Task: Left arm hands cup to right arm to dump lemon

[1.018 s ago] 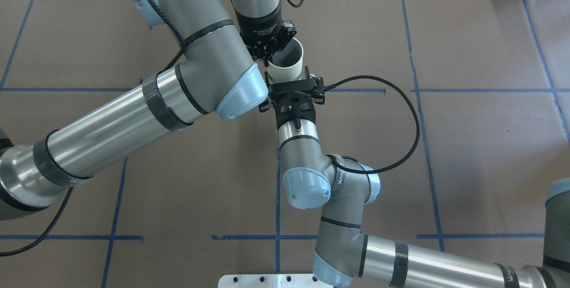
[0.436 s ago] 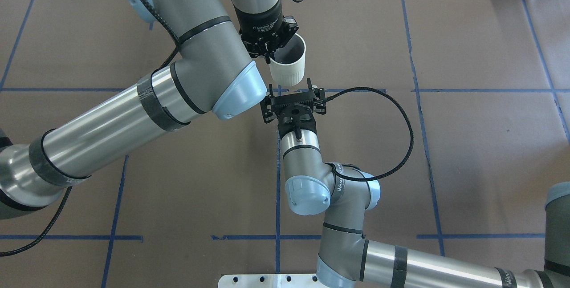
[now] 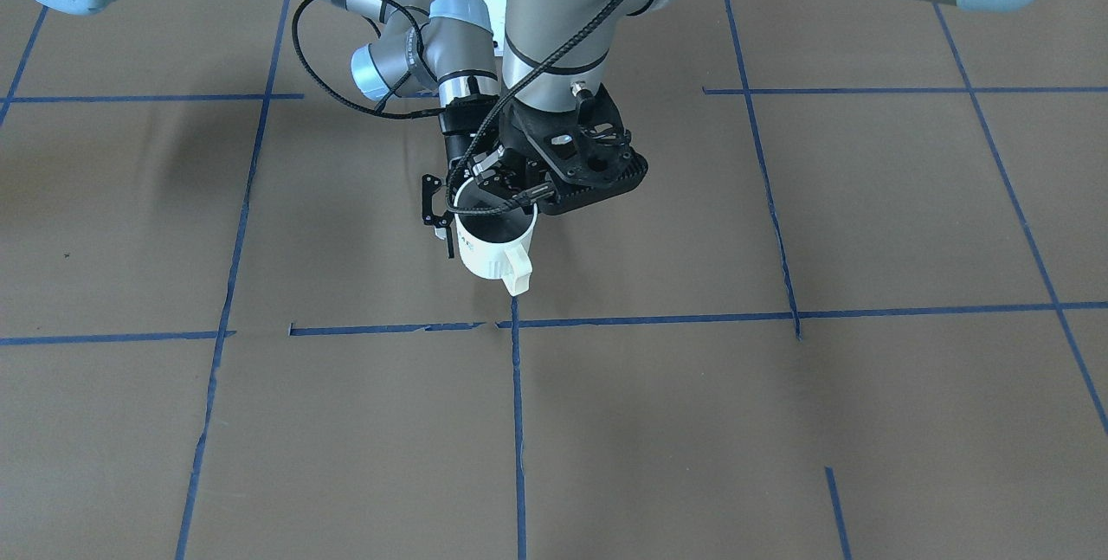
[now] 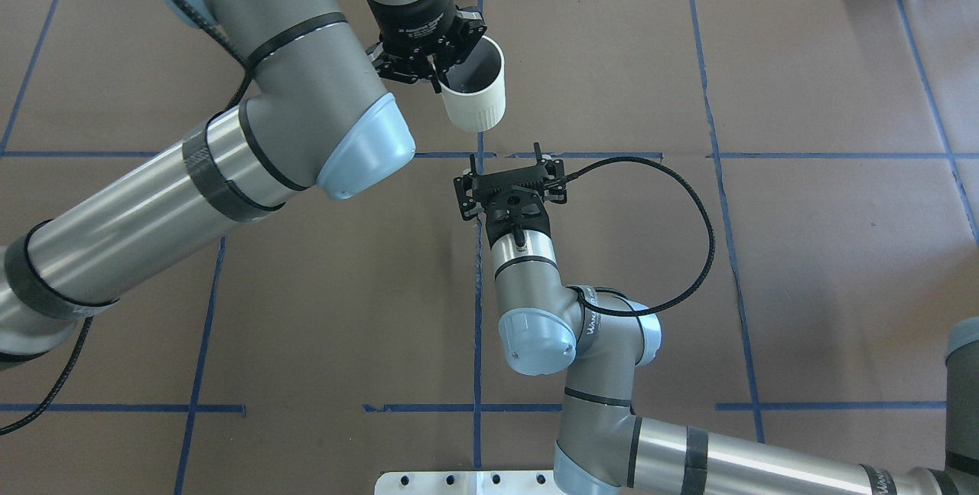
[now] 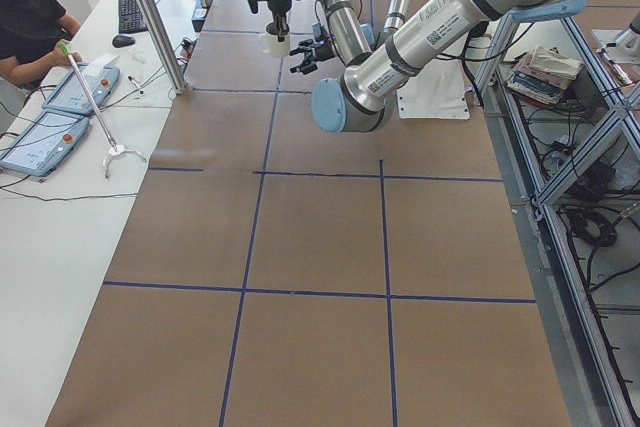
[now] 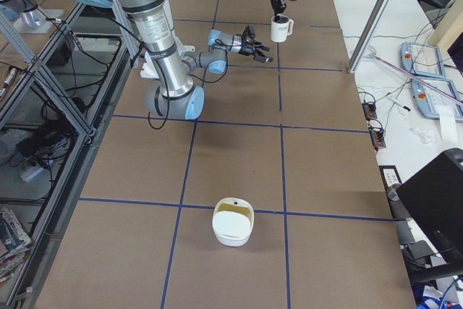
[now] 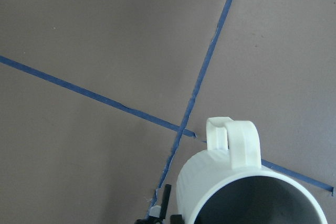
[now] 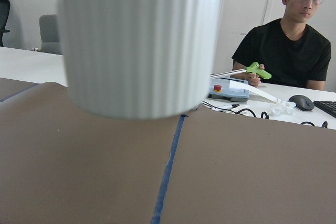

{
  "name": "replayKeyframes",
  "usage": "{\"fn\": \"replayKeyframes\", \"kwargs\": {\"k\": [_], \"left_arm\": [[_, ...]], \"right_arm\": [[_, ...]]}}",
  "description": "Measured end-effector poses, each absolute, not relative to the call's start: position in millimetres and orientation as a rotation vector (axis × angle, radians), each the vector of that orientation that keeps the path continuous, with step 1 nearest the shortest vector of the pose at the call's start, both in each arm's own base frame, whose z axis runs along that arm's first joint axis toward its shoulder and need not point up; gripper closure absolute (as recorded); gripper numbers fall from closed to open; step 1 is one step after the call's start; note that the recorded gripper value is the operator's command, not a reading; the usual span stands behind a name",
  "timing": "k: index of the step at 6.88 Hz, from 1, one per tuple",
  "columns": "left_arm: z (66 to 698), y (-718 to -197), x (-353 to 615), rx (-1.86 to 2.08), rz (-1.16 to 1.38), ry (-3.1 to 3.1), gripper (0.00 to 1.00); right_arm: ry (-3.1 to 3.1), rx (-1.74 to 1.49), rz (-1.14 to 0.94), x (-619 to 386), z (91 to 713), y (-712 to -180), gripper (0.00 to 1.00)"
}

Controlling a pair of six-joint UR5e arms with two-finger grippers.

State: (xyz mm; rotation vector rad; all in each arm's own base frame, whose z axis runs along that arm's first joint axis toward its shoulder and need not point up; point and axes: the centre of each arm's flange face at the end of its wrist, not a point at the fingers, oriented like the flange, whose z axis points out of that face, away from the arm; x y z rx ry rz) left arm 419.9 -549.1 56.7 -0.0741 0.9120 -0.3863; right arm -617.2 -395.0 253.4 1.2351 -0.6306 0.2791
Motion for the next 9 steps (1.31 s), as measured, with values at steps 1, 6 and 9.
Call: {"fn": "replayKeyframes", "kwargs": {"k": [1,6,9], "left_arm": [[86,-540,399,-0.05,-0.359,0.91,1.0],[301,-461,273,0.094,-0.073,0.821,1.0],[435,-416,207,0.116,-0.012,0.791,1.0]], "right_arm": [[-0.617,1.24,0.232,-609,257,-393,0.0],[-0.681,1.047,0.046,-473,363,-389,0.0],[-0.758,0.814,-0.02,-337,413,-422,0.0]]}}
